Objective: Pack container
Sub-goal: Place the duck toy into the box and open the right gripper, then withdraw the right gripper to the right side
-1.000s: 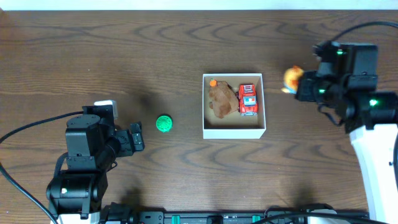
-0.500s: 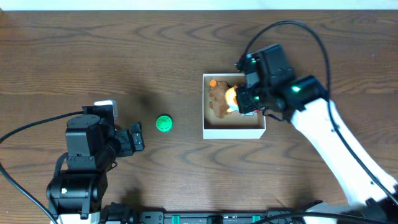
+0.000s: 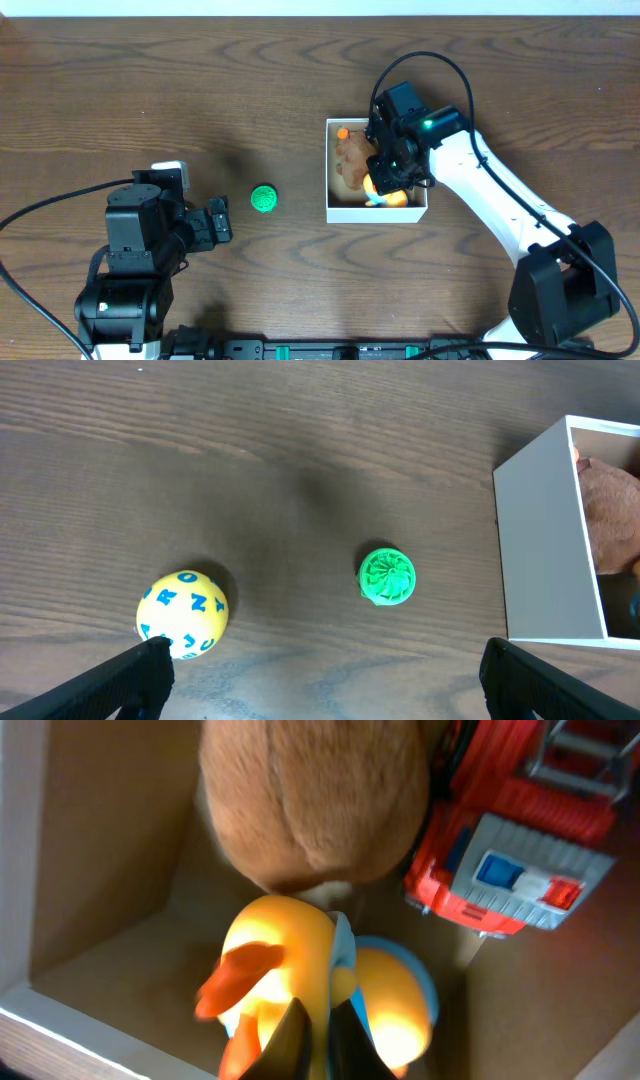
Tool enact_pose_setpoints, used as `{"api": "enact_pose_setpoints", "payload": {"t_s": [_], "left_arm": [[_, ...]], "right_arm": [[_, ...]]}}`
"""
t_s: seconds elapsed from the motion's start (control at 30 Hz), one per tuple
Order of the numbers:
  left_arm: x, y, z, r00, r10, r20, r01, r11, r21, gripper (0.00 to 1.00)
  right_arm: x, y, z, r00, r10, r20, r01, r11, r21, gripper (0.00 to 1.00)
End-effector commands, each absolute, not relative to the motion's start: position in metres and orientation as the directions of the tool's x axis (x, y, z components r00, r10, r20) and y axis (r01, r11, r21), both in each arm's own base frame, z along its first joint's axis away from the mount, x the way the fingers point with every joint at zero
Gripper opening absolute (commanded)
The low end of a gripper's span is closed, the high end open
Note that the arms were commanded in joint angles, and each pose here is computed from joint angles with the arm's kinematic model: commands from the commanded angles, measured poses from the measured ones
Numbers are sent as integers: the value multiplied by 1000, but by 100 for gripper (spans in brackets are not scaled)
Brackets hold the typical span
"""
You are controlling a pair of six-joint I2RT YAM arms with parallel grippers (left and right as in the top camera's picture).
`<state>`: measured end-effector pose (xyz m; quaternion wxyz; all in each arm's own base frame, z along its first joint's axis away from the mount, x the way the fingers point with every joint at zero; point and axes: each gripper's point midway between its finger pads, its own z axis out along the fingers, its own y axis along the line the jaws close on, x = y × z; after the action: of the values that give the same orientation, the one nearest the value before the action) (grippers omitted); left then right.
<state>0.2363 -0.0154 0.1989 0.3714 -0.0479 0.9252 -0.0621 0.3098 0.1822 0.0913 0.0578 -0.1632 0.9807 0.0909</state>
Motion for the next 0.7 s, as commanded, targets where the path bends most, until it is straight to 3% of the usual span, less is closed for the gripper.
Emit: {"api": "enact_pose_setpoints", "payload": {"t_s": [0.0, 0.2, 0.37, 0.57, 0.67], "left_arm": [[238, -12, 206, -705, -147, -694, -58, 987, -149, 98], [238, -12, 207, -705, -147, -694, -58, 987, -149, 98], [238, -12, 207, -705, -147, -694, -58, 987, -149, 98], [238, -12, 207, -705, -147, -694, -58, 987, -149, 98], [238, -12, 207, -704, -147, -694, -58, 987, -149, 98]], "right_arm": [[309, 185, 92, -921, -357, -154, -380, 913, 152, 41], [316, 184, 108, -910, -358, -208, -389, 912, 132, 49], [341, 170, 164, -896, -262, -359, -313, 945, 91, 51], [365, 90, 237, -844, 70, -532, -7, 990, 141, 99], [361, 36, 242, -834, 210, -510, 133, 974, 184, 99]]}}
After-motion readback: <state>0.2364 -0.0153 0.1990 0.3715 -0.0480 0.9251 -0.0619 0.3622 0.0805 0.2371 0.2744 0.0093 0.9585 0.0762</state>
